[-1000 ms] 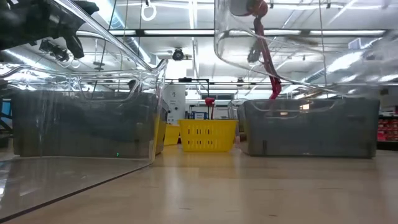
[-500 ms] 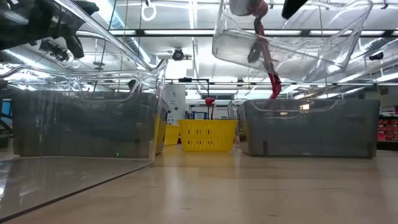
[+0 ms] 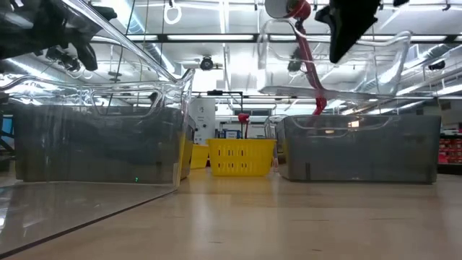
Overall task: Stack baskets by color
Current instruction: Stack the bottom right transparent bin on top of the top transparent bin
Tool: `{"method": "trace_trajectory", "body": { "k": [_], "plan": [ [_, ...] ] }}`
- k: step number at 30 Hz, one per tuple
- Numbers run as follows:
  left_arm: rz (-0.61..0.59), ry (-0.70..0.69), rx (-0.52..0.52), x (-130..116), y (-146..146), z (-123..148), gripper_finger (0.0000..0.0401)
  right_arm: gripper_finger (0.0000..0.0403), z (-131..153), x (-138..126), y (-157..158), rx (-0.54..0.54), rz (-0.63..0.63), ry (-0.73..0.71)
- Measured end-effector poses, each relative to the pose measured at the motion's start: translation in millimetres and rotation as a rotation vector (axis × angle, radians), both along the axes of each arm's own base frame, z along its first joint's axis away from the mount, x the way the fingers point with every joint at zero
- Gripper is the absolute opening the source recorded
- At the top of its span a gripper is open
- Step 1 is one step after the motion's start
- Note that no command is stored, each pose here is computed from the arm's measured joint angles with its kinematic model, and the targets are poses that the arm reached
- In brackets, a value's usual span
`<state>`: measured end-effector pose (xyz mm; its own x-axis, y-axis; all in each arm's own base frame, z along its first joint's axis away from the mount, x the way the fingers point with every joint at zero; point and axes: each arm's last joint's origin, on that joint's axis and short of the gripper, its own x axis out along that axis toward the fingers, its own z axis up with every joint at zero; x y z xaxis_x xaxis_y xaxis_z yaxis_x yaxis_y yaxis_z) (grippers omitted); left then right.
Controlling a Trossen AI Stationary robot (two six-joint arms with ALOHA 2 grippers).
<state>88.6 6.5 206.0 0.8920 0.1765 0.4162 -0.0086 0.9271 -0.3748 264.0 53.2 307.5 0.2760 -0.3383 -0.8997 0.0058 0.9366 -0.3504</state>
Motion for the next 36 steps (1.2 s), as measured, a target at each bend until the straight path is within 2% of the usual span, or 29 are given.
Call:
{"method": "trace_trajectory", "body": {
  "k": [10,18,26,33,36],
  "plan": [
    [-0.001,0.012,-0.002,0,0,-1,0.0019,0.0009,-20,-16,-25,0.070,-0.018,-0.070],
    [-0.001,0.012,-0.002,0,0,-1,0.0017,0.0010,-39,-21,-34,0.094,-0.056,-0.043],
    [-0.001,0.012,-0.002,1,0,-1,0.0014,0.0010,-39,-18,-40,0.109,-0.072,-0.060],
    [-0.001,0.013,-0.002,1,0,-1,0.0018,0.0010,-27,-26,-41,0.108,-0.109,-0.116],
    [-0.001,0.013,-0.002,1,0,-1,0.0022,0.0008,-28,-27,-43,0.107,-0.130,-0.094]
  ]
}}
